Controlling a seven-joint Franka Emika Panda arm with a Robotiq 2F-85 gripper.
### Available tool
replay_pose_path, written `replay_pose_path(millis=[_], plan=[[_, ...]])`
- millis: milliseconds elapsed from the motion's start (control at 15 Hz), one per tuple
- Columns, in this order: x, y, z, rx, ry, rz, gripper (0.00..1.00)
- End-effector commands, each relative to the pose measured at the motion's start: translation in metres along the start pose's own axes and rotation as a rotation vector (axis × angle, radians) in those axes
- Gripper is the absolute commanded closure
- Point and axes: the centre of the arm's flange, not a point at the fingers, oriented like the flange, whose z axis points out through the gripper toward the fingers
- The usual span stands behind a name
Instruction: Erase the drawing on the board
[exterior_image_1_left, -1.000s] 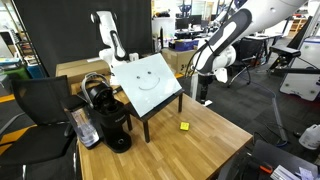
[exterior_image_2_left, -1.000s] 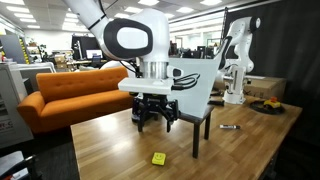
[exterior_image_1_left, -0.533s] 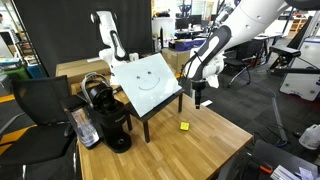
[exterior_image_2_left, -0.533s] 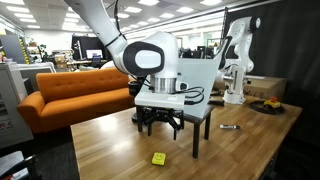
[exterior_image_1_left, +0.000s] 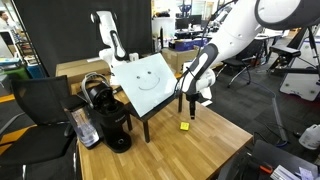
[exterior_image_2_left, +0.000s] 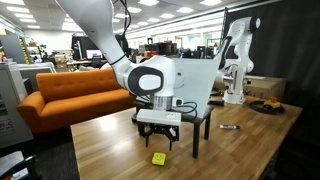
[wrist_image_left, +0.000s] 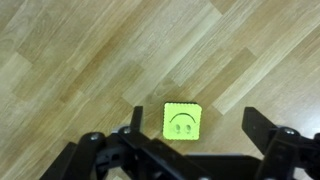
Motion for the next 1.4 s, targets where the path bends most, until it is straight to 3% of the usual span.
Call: replay_pose_path(millis=[0,533,1333], plan=[[0.004,0.002,0.017,-0.013,0.006,-0.035,0.0],[0.007,-0.009,0.051,-0.041,0.032,-0.067,0.0],[0.002,-0.026,0.056,-0.08,0.145,-0.017,0.0]])
